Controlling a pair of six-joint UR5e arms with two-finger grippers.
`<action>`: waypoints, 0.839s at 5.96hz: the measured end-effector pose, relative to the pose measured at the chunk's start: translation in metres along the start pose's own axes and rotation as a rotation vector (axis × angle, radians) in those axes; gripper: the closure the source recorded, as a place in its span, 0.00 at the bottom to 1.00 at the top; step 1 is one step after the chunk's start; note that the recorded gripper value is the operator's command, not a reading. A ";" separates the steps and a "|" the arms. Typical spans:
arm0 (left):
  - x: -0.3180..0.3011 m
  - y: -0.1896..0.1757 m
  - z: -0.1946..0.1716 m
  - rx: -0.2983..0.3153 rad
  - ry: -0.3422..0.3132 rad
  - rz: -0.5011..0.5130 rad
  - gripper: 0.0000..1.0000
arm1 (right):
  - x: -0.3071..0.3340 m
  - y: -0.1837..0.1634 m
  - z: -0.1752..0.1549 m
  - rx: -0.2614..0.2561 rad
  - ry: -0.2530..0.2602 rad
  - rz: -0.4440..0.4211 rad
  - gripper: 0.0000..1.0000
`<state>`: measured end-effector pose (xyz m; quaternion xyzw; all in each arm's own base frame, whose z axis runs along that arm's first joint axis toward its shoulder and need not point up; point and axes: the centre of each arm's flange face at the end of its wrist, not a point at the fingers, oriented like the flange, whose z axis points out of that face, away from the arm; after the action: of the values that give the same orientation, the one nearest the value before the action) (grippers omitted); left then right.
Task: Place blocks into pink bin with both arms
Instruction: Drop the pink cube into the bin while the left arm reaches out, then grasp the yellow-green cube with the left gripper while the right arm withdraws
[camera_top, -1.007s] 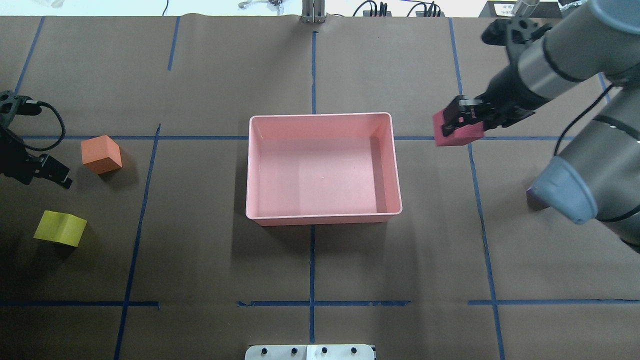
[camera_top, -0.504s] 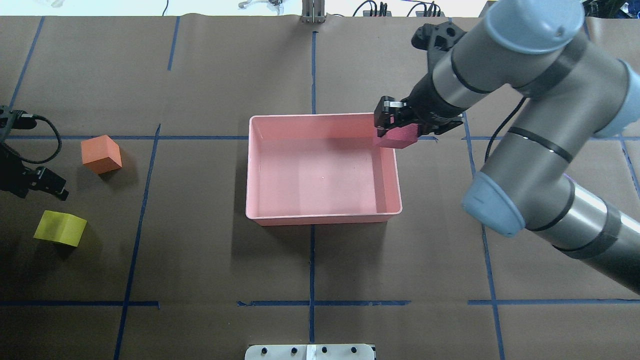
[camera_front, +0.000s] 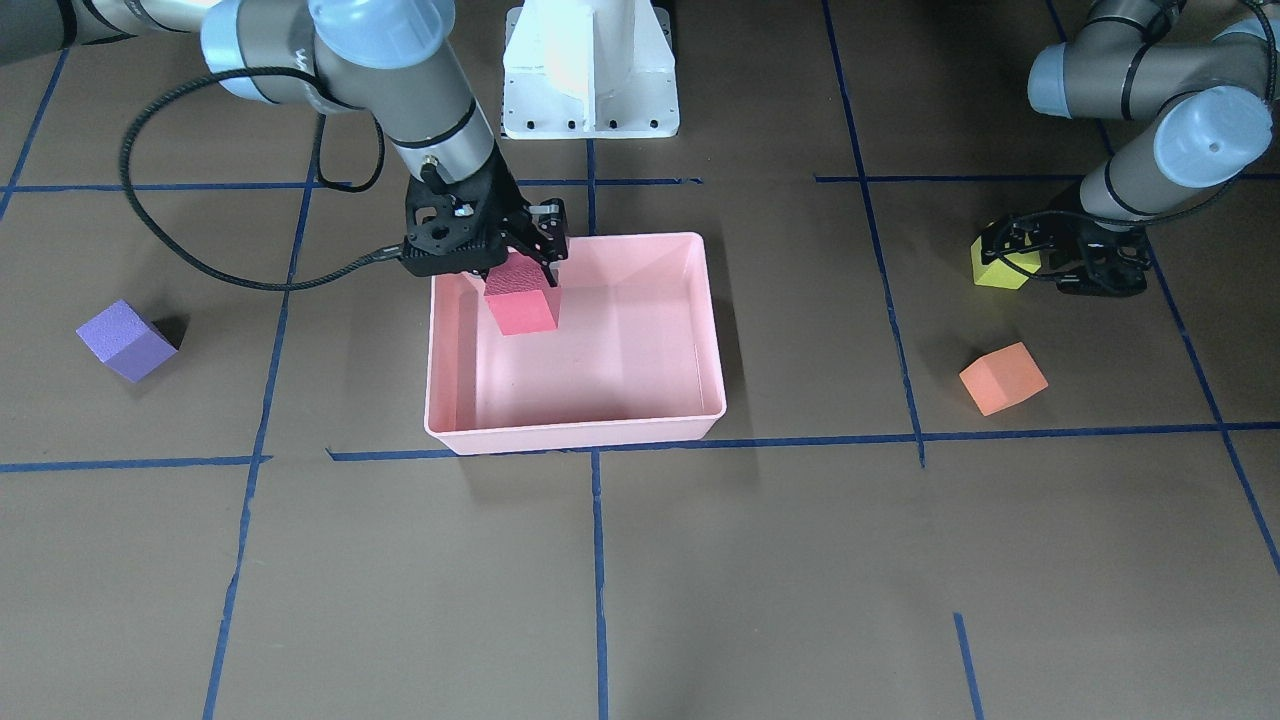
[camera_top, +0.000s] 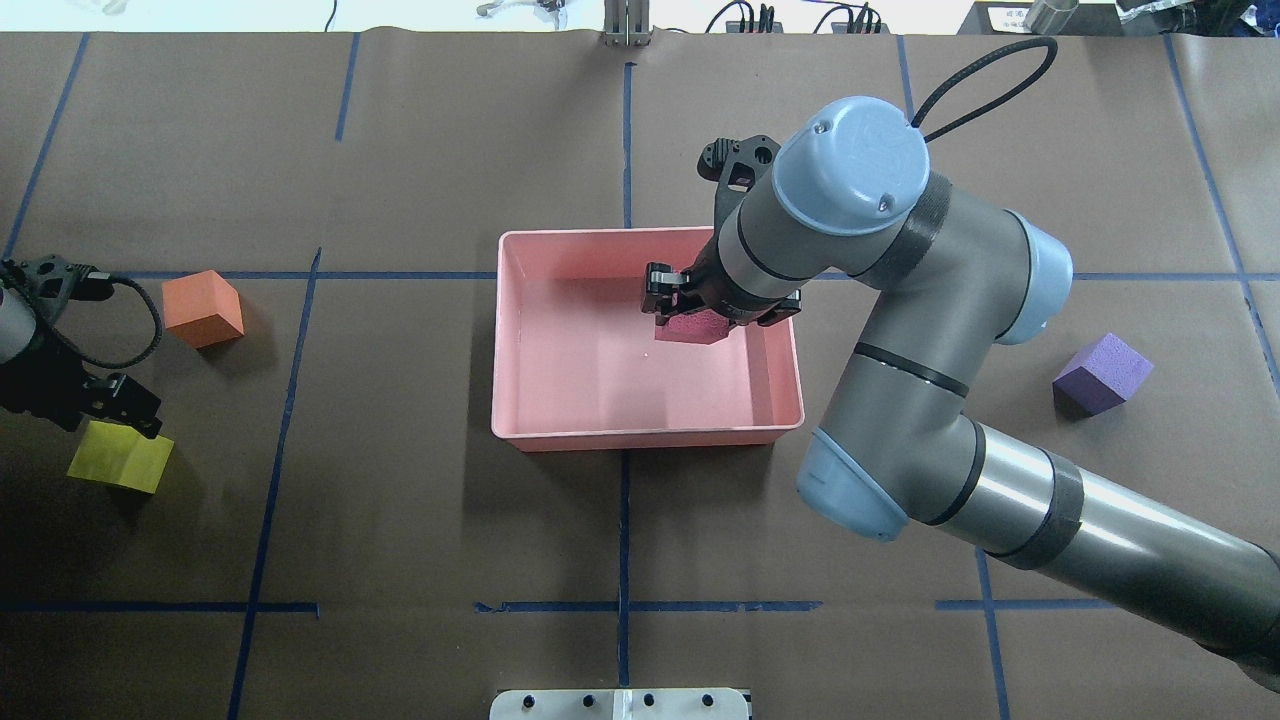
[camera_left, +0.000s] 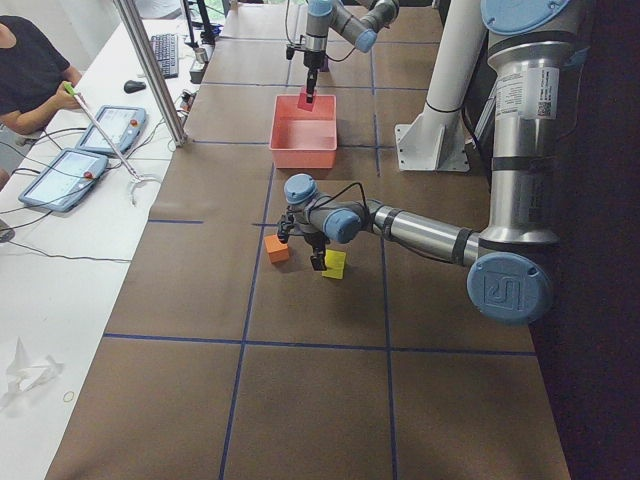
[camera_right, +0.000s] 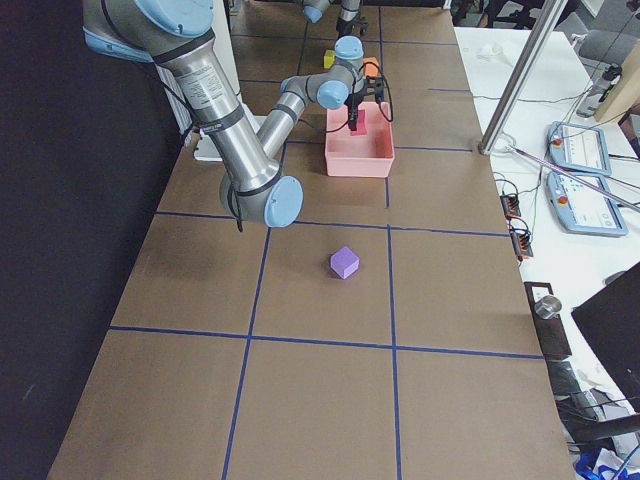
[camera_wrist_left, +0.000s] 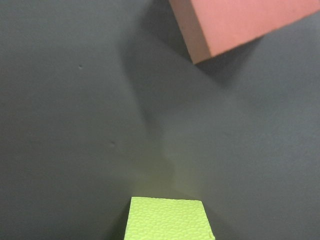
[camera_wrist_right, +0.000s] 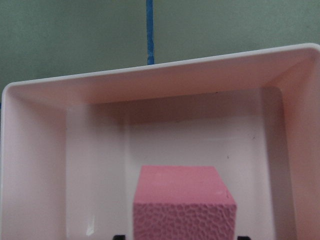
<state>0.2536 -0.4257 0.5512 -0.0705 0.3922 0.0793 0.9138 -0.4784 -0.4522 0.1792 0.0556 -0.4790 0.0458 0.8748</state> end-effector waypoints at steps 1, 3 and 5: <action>0.001 0.002 0.008 -0.013 -0.009 0.005 0.01 | 0.000 0.001 0.004 0.008 -0.001 -0.005 0.00; -0.010 0.001 0.028 -0.039 -0.033 -0.002 0.66 | 0.030 -0.018 -0.026 0.035 -0.012 0.016 0.00; -0.013 0.002 0.033 -0.048 -0.030 -0.006 0.93 | 0.126 -0.061 -0.064 0.052 0.027 0.070 0.00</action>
<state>0.2682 -0.4190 0.5830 -0.0923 0.3762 0.0870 0.9178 -0.3495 -0.5005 0.2476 0.0608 -0.4674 0.0897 0.8774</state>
